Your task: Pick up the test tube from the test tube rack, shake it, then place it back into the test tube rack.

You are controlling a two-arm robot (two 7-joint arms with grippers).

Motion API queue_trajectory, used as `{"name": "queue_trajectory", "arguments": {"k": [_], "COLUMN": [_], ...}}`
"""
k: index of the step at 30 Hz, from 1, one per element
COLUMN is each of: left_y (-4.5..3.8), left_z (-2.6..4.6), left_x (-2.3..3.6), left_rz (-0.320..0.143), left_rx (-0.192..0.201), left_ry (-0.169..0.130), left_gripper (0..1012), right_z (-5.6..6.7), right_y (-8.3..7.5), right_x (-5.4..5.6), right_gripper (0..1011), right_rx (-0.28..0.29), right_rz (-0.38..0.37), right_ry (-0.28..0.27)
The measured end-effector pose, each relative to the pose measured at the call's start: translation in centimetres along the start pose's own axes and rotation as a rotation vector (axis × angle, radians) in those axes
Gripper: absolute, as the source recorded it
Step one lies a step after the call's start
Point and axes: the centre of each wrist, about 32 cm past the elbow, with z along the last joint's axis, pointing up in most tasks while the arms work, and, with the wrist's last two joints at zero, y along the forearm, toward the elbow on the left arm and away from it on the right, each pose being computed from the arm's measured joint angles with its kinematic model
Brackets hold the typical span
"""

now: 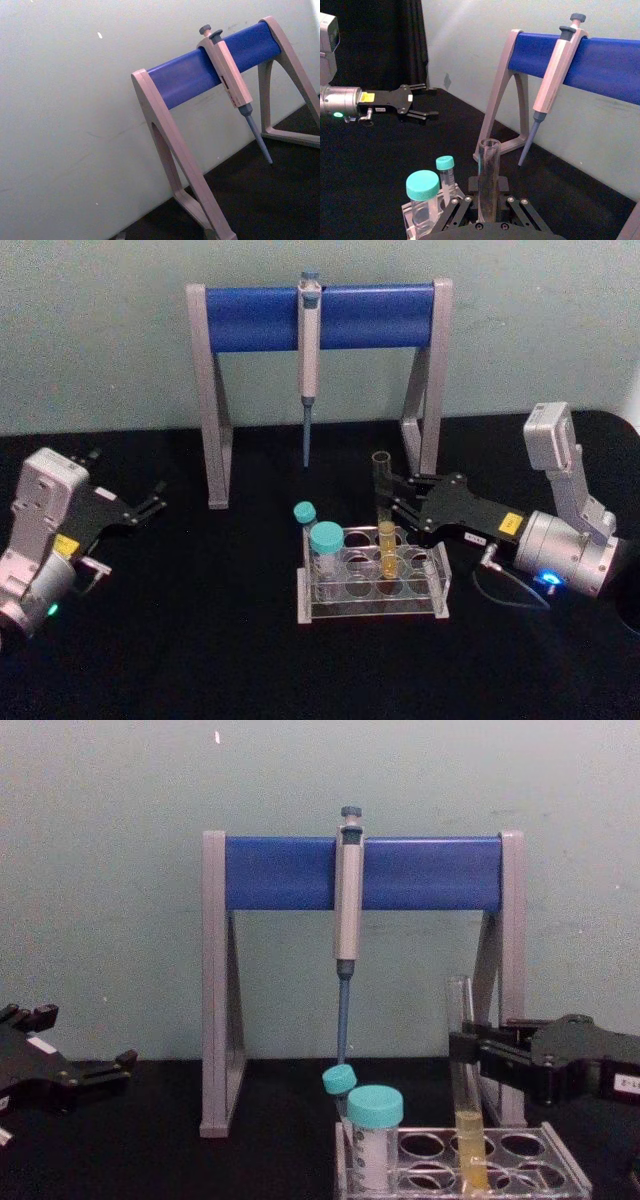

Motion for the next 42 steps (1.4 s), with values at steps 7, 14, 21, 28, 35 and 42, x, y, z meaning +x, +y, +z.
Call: {"name": "queue_trajectory", "arguments": {"k": [7,14,21,28,35,42], "left_y": [0.0,0.0,0.0,0.0,0.0,0.0], "left_z": [0.0,0.0,0.0,0.0,0.0,0.0], "left_x": [0.0,0.0,0.0,0.0,0.0,0.0], "left_rz": [0.0,0.0,0.0,0.0,0.0,0.0], "left_rx": [0.0,0.0,0.0,0.0,0.0,0.0], "left_ry": [0.0,0.0,0.0,0.0,0.0,0.0], "left_gripper": [1001,1001,1001,1001,1002,1001], "right_z": [0.01,0.0,-0.01,-0.01,-0.01,-0.01], "right_y": [0.0,-0.01,-0.02,-0.02,-0.02,-0.02], "right_x": [0.0,0.0,0.0,0.0,0.0,0.0], "right_gripper": [226,226,344,570,787,973], "right_rx": [0.0,0.001,0.001,0.001,0.002,0.002], "right_rz": [0.0,0.0,0.0,0.001,0.001,0.001], "right_ry": [0.0,-0.001,-0.001,-0.001,-0.001,-0.001]}}
